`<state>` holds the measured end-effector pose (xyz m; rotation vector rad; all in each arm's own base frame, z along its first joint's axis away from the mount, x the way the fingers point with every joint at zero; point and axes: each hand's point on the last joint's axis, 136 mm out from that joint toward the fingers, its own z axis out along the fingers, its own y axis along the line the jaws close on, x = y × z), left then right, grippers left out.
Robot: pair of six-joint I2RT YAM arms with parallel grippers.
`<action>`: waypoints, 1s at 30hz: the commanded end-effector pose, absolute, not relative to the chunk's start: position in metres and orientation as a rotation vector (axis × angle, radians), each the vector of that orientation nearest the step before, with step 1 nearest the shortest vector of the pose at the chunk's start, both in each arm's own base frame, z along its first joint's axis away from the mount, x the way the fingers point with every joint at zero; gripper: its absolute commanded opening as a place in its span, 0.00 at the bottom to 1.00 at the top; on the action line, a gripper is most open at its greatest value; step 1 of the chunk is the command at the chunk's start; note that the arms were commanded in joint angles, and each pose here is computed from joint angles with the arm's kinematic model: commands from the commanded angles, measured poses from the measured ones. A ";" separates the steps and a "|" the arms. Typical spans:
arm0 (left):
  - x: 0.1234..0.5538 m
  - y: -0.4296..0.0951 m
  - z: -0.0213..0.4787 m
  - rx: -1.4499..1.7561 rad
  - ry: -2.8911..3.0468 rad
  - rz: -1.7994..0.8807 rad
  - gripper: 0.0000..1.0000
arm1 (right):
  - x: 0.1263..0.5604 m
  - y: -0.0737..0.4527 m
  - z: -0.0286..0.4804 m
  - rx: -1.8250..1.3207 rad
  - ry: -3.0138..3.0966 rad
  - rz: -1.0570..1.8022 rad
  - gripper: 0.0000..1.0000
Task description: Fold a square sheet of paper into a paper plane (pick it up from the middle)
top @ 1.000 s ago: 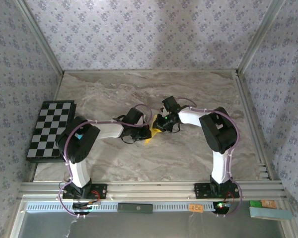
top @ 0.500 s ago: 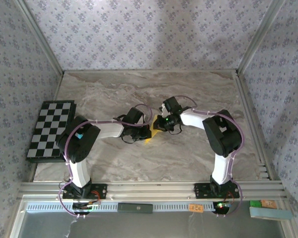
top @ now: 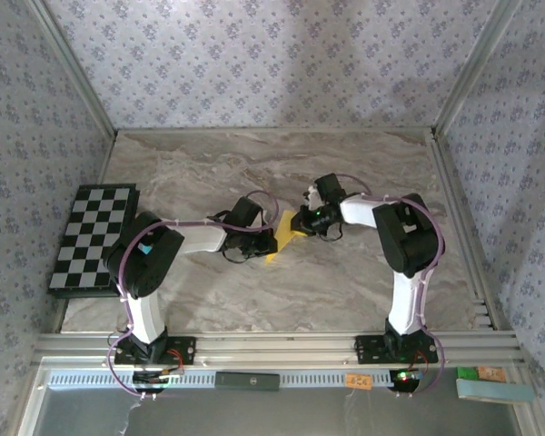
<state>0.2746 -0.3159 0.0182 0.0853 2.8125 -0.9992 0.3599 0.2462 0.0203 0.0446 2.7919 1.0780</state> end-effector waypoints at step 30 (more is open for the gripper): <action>0.261 -0.303 0.001 0.036 2.949 -0.891 0.00 | 0.350 0.271 0.045 0.051 2.769 1.102 0.10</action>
